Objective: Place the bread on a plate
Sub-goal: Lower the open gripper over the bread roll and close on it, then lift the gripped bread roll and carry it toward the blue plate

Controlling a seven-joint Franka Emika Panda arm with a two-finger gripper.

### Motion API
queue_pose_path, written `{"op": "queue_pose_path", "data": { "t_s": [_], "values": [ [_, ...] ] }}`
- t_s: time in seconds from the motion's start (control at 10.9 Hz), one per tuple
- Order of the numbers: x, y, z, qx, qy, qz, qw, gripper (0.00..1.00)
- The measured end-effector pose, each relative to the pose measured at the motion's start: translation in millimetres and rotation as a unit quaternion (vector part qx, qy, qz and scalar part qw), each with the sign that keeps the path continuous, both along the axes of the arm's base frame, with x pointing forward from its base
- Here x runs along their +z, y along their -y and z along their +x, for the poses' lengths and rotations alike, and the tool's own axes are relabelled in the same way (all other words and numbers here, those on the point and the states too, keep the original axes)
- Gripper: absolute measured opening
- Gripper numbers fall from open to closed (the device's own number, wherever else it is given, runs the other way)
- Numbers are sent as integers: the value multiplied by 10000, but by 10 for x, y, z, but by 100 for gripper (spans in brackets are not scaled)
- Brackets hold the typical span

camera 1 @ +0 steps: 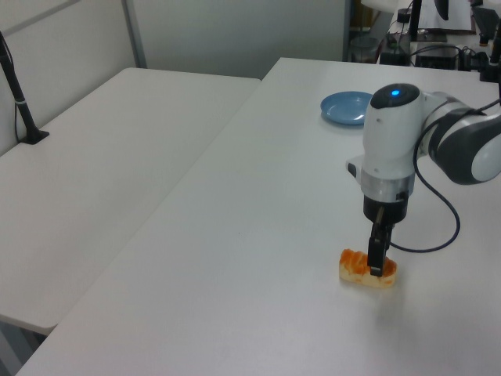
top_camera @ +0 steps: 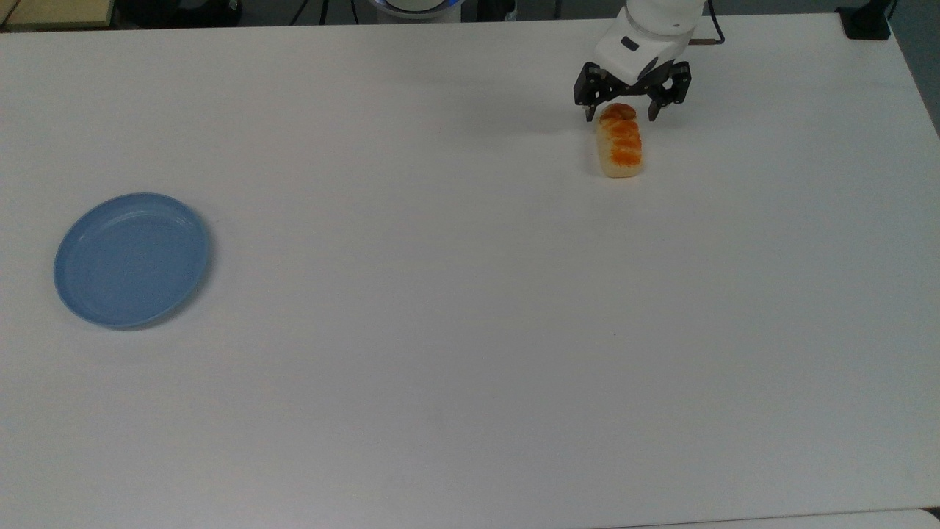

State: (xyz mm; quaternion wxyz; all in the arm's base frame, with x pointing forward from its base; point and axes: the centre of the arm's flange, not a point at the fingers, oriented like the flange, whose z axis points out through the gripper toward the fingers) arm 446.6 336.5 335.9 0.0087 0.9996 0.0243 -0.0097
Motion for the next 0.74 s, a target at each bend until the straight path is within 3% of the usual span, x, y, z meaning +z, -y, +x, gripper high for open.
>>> {"op": "queue_pose_path", "data": {
  "t_s": [0.18,0.37,0.46,0.74],
  "values": [
    [-157,-51,0,69,-2,-71,10000,100],
    [-205,-81,37,76,-8,-61,10000,93],
    [-170,-96,74,66,25,-26,10000,85],
    [-47,-71,201,-32,141,58,9999,37]
  ]
}}
